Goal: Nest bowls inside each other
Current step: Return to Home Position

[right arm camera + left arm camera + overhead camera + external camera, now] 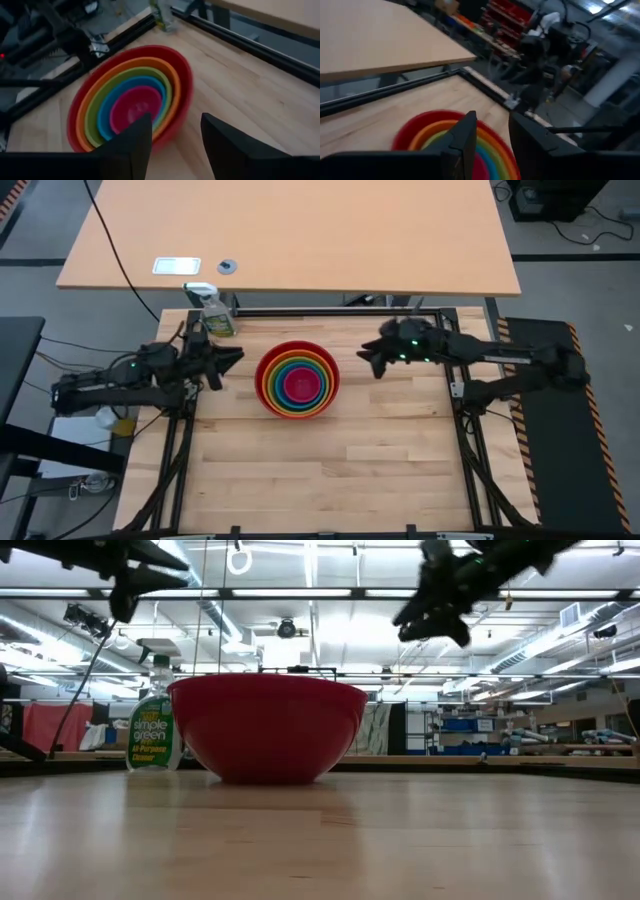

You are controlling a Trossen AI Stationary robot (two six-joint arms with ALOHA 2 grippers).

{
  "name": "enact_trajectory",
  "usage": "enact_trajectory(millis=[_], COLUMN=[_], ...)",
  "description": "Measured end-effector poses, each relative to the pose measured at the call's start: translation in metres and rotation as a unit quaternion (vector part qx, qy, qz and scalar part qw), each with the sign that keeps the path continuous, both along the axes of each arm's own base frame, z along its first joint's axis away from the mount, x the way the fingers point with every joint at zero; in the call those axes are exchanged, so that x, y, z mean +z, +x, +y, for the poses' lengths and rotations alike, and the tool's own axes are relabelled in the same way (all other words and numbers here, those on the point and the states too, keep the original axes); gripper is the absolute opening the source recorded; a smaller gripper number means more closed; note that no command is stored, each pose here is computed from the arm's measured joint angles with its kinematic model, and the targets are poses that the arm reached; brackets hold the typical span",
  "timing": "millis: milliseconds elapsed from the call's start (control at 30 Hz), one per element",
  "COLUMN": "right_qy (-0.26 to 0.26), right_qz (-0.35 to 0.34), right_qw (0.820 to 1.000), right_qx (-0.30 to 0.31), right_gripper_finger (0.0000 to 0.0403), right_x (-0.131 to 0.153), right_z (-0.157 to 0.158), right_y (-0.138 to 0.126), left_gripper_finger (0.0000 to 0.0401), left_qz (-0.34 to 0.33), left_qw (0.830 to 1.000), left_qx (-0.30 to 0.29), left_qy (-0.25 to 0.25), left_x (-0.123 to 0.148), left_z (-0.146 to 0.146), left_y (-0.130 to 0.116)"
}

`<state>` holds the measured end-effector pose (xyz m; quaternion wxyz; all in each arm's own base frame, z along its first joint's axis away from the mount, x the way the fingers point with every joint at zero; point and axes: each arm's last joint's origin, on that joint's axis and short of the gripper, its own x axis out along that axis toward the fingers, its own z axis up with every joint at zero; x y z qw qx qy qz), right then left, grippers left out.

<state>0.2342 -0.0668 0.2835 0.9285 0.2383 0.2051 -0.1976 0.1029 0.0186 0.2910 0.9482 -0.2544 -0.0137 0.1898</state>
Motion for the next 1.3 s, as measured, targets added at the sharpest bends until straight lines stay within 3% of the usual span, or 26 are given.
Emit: enact_trajectory(millis=[267, 500, 900, 1300], right_qy=[0.027, 0.071, 0.112, 0.156], right_qz=[-0.097, -0.131, -0.202, -0.23], right_qw=[0.994, 0.988, 0.971, 0.958], right_qx=[-0.031, -0.044, -0.061, -0.066], right_gripper_finger=[0.0146, 0.0127, 0.0122, 0.0122], right_x=[-0.036, -0.062, -0.079, -0.129], right_z=[0.007, 0.01, 0.022, 0.029], right_y=[-0.058, -0.088, -0.123, -0.134], left_gripper_finger=[0.0116, 0.0116, 0.0116, 0.0116], left_qz=[-0.042, -0.096, -0.124, -0.148], left_qw=[0.998, 0.994, 0.989, 0.976], left_qx=[0.044, 0.048, 0.066, 0.074], left_qy=[0.006, -0.025, -0.053, -0.14], left_x=[0.003, -0.036, -0.072, -0.117], left_z=[0.002, 0.003, 0.004, 0.007], left_y=[-0.027, -0.021, -0.025, -0.01])
